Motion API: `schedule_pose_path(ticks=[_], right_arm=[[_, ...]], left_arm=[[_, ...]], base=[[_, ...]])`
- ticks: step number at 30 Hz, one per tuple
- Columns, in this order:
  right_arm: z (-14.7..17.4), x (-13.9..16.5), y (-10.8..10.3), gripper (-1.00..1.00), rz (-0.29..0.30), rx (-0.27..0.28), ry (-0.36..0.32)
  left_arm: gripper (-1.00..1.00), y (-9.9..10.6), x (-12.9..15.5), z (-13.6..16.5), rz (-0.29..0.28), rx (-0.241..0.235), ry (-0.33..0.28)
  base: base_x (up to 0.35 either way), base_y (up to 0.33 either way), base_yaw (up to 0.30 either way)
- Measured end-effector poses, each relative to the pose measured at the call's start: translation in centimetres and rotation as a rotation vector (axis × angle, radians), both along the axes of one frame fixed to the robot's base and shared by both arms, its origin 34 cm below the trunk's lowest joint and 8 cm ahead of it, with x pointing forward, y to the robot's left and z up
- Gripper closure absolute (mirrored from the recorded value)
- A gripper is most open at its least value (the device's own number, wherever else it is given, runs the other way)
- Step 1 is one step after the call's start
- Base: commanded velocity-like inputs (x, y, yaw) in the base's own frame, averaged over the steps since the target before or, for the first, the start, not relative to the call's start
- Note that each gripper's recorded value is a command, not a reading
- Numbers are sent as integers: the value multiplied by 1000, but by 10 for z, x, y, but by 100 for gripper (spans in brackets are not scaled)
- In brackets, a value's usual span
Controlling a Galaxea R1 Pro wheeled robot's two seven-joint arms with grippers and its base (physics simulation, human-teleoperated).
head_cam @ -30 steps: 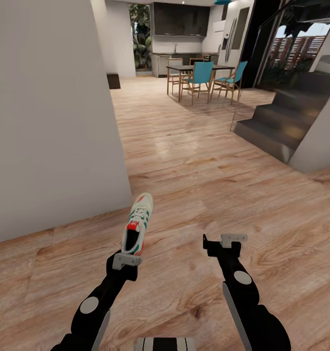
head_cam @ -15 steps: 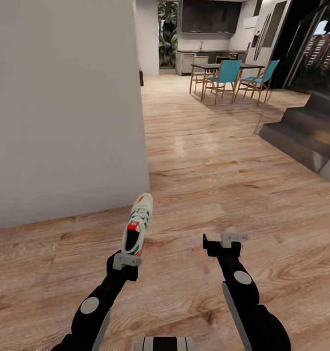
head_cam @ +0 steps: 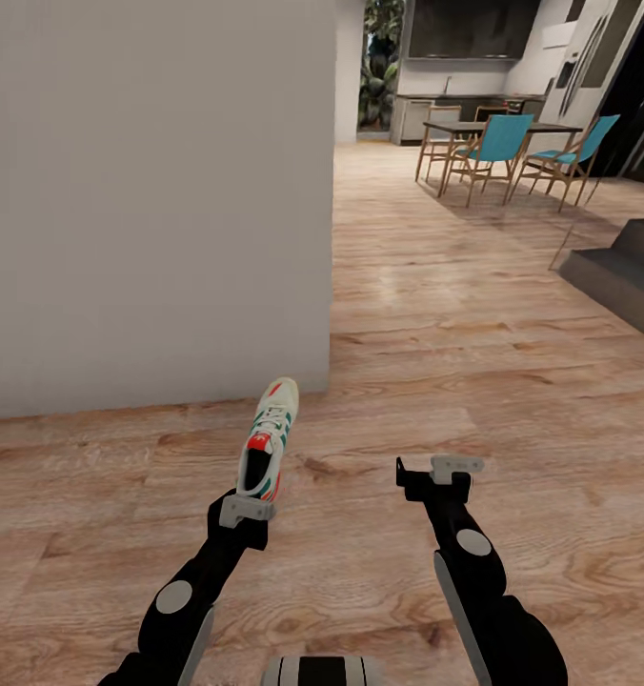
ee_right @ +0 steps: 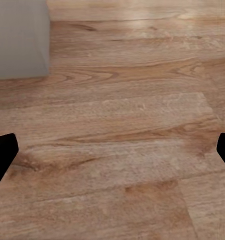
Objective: Pick up the two gym shoes and the two sandals from the corridor floor and place them onto the hallstand (shoe rack) in the corridor, making sure they are on the rack and not on the floor. Arrange them so the two gym shoes are next to each other and the two sandals are next to each other.
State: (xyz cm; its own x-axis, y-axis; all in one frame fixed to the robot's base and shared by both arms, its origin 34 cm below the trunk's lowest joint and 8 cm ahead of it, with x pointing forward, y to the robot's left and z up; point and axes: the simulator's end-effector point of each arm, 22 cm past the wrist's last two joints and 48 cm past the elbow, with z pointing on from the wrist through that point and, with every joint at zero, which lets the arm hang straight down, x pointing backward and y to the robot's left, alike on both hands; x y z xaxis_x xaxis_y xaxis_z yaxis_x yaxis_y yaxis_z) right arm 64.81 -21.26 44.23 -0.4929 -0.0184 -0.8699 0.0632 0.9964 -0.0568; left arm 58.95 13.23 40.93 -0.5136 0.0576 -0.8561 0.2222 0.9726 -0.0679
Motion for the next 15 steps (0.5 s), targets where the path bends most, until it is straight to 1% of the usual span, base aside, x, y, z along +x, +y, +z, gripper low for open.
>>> schedule_pose_path(ticks=[15], right_arm=[[-5, -1, 0, -100, 0, -2, 10]], left_arm=[[100, 3, -1, -5, 6, 0, 10]], base=[[0, 0, 273]])
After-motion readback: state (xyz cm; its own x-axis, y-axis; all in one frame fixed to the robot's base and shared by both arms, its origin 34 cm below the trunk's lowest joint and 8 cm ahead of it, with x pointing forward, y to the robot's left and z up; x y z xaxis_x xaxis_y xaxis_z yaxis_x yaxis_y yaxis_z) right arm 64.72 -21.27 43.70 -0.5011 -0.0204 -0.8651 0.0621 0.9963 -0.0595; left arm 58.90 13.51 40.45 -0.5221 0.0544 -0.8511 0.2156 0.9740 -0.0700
